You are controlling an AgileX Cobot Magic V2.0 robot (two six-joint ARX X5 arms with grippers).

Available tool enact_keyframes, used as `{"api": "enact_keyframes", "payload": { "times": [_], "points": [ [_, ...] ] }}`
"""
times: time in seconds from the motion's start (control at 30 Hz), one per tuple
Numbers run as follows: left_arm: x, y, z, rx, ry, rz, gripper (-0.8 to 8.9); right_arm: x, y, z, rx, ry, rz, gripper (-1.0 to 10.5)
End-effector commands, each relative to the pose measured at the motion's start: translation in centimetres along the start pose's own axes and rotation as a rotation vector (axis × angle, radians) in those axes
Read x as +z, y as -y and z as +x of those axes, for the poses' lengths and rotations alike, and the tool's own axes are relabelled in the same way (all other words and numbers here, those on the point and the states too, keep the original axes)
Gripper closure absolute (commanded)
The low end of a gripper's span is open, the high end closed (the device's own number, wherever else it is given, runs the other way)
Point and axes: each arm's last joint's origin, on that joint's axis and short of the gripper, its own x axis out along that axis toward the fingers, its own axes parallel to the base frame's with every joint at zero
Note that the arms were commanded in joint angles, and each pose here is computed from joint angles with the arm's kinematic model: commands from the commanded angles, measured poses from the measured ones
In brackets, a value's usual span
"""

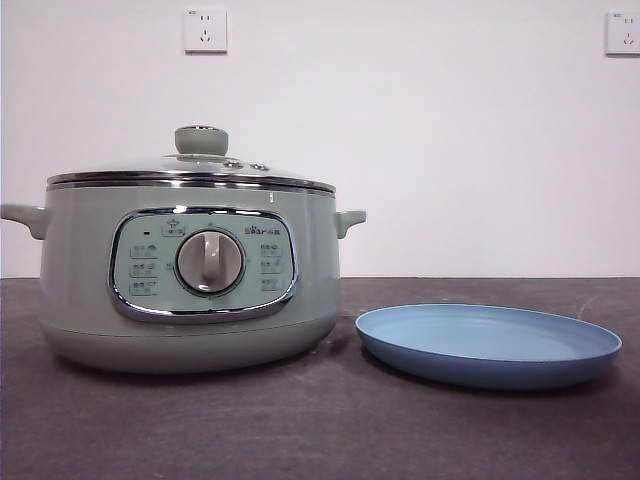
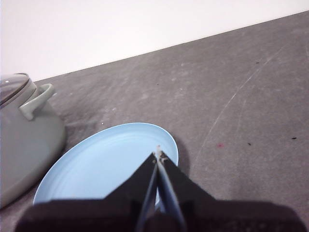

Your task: Take the potato out from the steamer,put the potato on the plate,close the lid

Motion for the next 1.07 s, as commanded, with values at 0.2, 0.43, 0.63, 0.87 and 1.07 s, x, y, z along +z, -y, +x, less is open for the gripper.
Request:
{"api": "enact_keyframes", "payload": {
  "times": [0.2, 0.43, 0.63, 0.87, 1.07],
  "points": [
    [-0.2, -0.1, 0.1, 0.004, 0.006, -0.007, 8.16, -0.1, 0.0, 0.1, 0.006, 0.01, 0.012, 9.5],
    [1.3, 0.4, -0.3, -0.021, 0.076, -0.013, 8.19, 1.3, -0.4, -0.2, 0.04, 0.102, 0.209, 9.6],
    [5.7, 2.1, -2.0, -0.039, 0.145, 0.0, 8.19, 5.6, -1.6, -1.5, 0.067, 0.199, 0.207, 9.6],
    [12.9, 4.6, -2.7, -0.036, 0.168, 0.135, 8.19, 13.1, -3.5, -2.3, 0.078, 0.248, 0.12, 9.6],
    [19.1, 6.5, -1.0, -0.011, 0.074, 0.238, 8.19, 20.3, -5.2, -1.8, 0.079, 0.264, -0.007, 9.6]
  ]
}}
